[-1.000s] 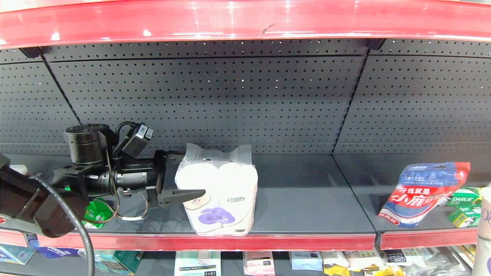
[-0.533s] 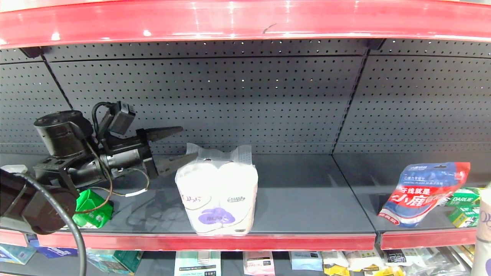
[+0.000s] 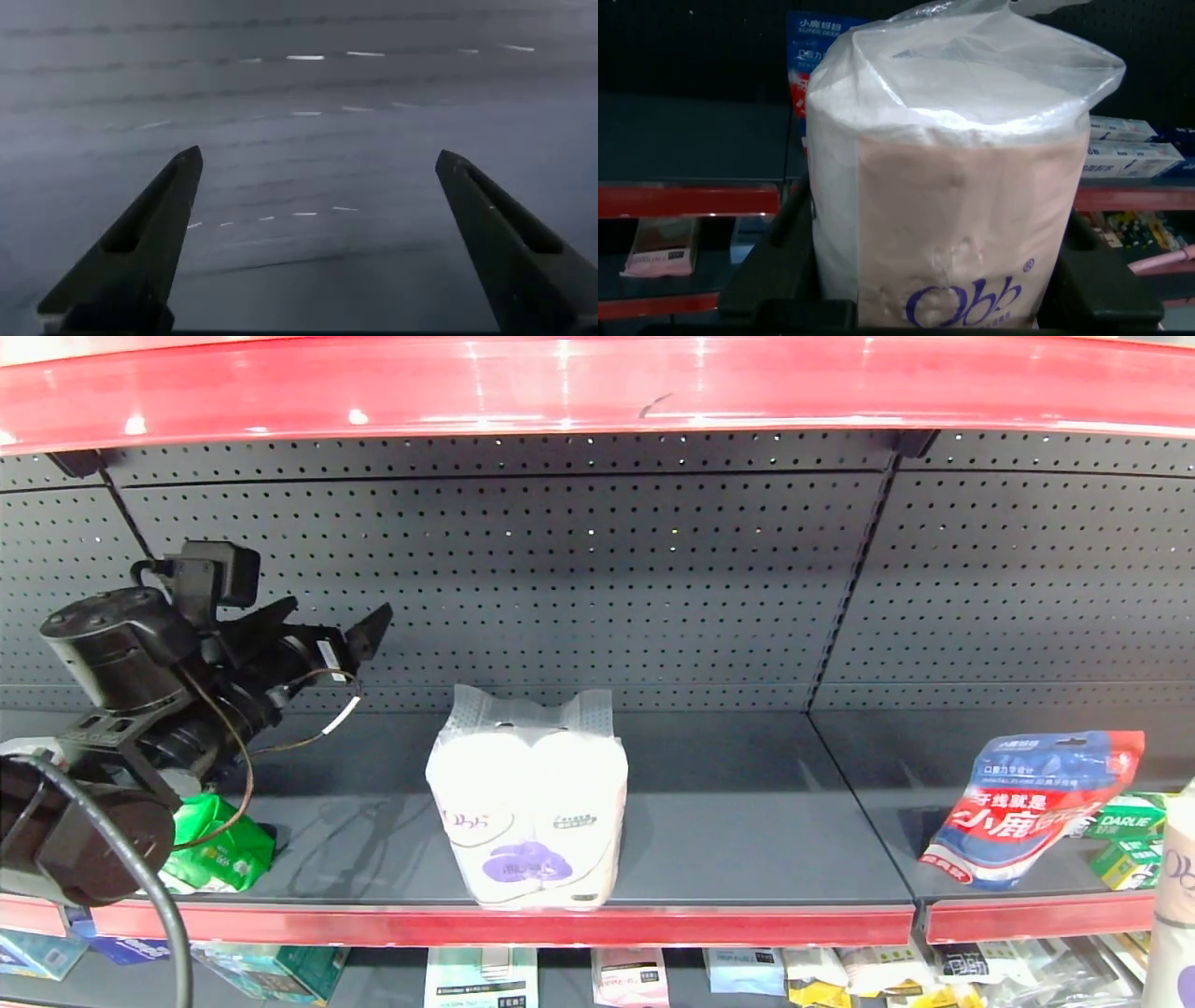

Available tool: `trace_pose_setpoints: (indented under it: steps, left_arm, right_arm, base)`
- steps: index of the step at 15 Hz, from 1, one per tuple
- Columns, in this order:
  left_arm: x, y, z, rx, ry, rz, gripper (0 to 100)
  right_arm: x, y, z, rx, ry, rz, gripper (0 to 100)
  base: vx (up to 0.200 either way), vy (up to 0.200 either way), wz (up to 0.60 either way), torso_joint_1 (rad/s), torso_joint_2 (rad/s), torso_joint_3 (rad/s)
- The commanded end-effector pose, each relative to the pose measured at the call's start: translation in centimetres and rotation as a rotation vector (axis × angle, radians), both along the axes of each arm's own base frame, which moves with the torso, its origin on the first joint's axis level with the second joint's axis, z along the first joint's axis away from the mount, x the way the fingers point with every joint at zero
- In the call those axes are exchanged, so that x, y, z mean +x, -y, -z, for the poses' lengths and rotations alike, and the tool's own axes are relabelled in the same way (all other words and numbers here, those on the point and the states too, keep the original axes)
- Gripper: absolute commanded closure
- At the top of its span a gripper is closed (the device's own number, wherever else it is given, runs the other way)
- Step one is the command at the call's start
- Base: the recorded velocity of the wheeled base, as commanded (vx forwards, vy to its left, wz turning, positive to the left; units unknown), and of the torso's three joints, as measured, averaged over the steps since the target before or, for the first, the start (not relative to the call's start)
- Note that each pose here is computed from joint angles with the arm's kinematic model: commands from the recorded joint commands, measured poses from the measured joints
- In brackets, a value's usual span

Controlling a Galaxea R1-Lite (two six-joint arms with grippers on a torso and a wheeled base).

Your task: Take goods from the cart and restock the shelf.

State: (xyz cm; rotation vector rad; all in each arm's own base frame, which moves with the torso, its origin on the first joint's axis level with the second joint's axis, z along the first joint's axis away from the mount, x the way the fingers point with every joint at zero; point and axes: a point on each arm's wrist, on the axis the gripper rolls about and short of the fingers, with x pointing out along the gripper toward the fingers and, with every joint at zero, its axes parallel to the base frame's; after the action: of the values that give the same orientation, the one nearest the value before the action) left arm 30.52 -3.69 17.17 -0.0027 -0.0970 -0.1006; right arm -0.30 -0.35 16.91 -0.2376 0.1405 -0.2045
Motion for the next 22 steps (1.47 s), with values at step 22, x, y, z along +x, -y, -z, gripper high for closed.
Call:
trace_pose_setpoints:
  steps: [22]
  left_arm:
    - [-33.6, -3.6, 7.4, 0.225, -0.23, 0.252, 0]
  right_arm:
    - [1.8, -0.5, -2.9, 0.025, -0.013, -0.287, 100]
  base:
    - [0.0, 0.0, 0.0, 0.0, 0.0, 0.0]
